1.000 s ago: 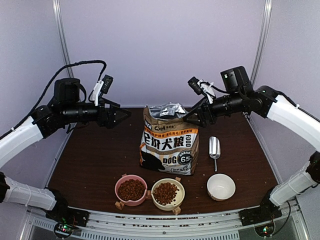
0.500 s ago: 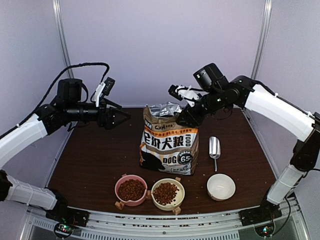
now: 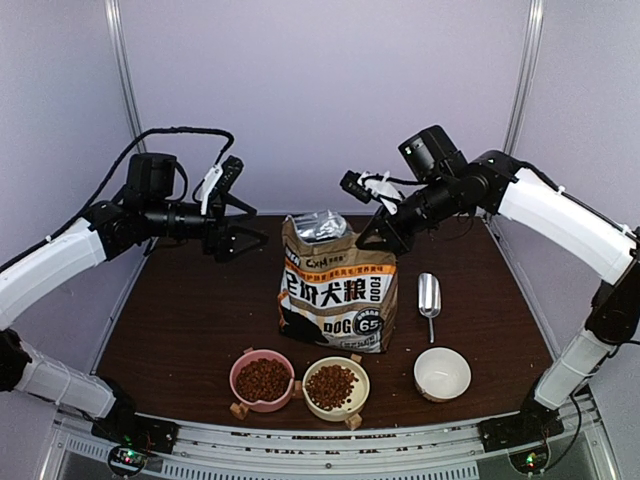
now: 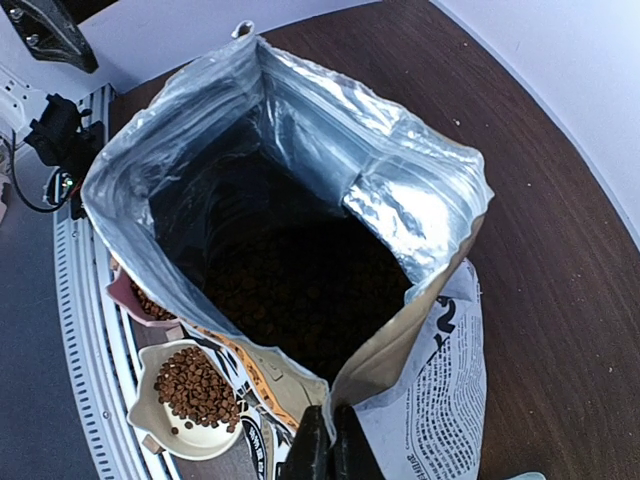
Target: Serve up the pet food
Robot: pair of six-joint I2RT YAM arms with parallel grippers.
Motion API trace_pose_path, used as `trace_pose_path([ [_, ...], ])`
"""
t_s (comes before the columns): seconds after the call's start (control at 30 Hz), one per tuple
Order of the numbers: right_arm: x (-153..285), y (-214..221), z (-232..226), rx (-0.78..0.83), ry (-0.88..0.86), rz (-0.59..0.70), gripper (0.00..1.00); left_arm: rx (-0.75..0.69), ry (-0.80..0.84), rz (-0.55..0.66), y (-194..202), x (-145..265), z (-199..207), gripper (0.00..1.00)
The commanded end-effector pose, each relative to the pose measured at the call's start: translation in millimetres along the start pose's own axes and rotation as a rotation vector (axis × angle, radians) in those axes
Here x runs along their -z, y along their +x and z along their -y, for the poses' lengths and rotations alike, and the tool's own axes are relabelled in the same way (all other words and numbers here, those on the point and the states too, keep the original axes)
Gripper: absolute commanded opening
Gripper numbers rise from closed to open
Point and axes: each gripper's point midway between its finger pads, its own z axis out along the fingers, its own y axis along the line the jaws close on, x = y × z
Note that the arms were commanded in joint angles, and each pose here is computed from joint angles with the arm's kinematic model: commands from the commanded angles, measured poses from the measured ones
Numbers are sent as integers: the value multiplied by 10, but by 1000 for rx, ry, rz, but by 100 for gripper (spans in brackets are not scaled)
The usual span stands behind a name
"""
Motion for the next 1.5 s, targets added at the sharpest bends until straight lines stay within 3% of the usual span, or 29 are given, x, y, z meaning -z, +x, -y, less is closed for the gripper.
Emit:
trace_pose_path([
  [0.0,507,-534,-378,102,-163,270,0,-89,94,36,-180,-140,13,95],
  [0.33,516,-416,-288,67,-179,271,0,-139,292,-12,-165,-570,140,95],
  [0.53,536,-388,-259,55,-181,277,0,-116,383,-56,-85,-917,223,85],
  [0.77,629,-410,-225,47,-148,297,0,-98,421,-97,-28,-1067,298,46],
  [0.97,785,-501,-24,10,-6,321,0,-109,377,-107,-117,-934,310,0],
  [1.3,849,-491,485,-23,262,240,0,-104,330,66,-671,-292,389,0],
  [1.47,713,-503,408,-36,183,214,0,-48,409,51,-626,-266,502,0],
])
